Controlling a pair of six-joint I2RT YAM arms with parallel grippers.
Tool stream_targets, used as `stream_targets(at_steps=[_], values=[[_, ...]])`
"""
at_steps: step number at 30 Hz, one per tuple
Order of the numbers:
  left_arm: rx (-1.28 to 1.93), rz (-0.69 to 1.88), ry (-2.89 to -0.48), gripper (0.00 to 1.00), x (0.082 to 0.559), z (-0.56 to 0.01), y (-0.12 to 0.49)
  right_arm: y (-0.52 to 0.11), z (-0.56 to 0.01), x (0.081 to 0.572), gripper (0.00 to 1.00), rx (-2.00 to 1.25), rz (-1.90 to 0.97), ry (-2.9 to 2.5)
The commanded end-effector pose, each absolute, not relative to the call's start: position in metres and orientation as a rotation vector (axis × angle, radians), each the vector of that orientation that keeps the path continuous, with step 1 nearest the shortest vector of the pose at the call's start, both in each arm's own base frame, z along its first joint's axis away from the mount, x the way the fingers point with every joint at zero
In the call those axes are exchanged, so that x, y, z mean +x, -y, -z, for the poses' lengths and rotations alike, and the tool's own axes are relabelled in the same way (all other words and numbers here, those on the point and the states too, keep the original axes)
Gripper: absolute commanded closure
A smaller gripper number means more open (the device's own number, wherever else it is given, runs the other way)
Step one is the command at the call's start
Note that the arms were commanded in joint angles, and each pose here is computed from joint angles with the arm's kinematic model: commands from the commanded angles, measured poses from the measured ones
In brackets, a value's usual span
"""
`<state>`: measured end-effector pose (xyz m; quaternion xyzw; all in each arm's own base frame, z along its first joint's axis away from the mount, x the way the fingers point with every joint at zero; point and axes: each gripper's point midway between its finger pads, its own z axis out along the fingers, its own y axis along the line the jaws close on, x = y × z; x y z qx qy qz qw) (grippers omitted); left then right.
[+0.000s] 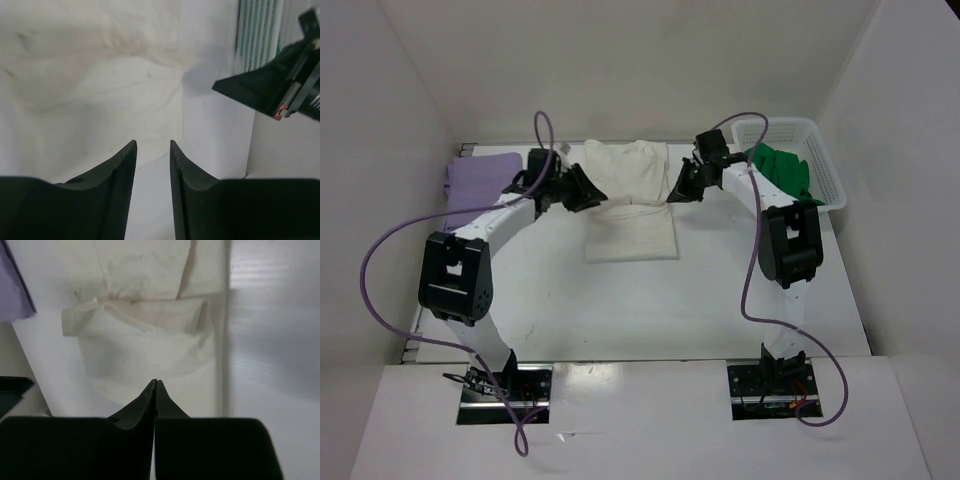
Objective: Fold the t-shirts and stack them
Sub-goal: Fold the folded rectangular tshirt in 1/3 of the way
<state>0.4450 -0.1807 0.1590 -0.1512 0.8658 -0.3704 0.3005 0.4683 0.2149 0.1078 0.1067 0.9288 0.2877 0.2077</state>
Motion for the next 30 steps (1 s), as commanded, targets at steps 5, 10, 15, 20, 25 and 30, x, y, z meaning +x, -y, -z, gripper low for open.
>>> stream_targets(at_steps=[5,10,15,20,25,30], values=[[-0.438,0.941,-2.531,0.62,0.401,-0.062,0.209,-0.259,-0.06,0.406,1.0,0.168,-0.856,-2.703],[-0.529,0.845,-2.596,0.64,0.374,-0.03,0.181,-0.239,-0.015,0.377,1.0,0.256,-0.745,-2.803],[-0.585,0.818,-2.685,0.65,0.331,-0.008,0.169,-0.222,0.013,0.334,1.0,0.36,-0.701,-2.886],[-0.625,0.775,-2.782,0.65,0.274,0.004,0.156,-0.213,0.016,0.29,1.0,0.404,-0.694,-2.922],[-0.625,0.752,-2.767,0.65,0.245,-0.018,0.146,-0.205,0.01,0.243,1.0,0.38,-0.644,-2.985],[-0.54,0.772,-2.59,0.65,0.275,-0.081,0.146,-0.209,-0.046,0.265,0.94,0.287,-0.68,-2.886]])
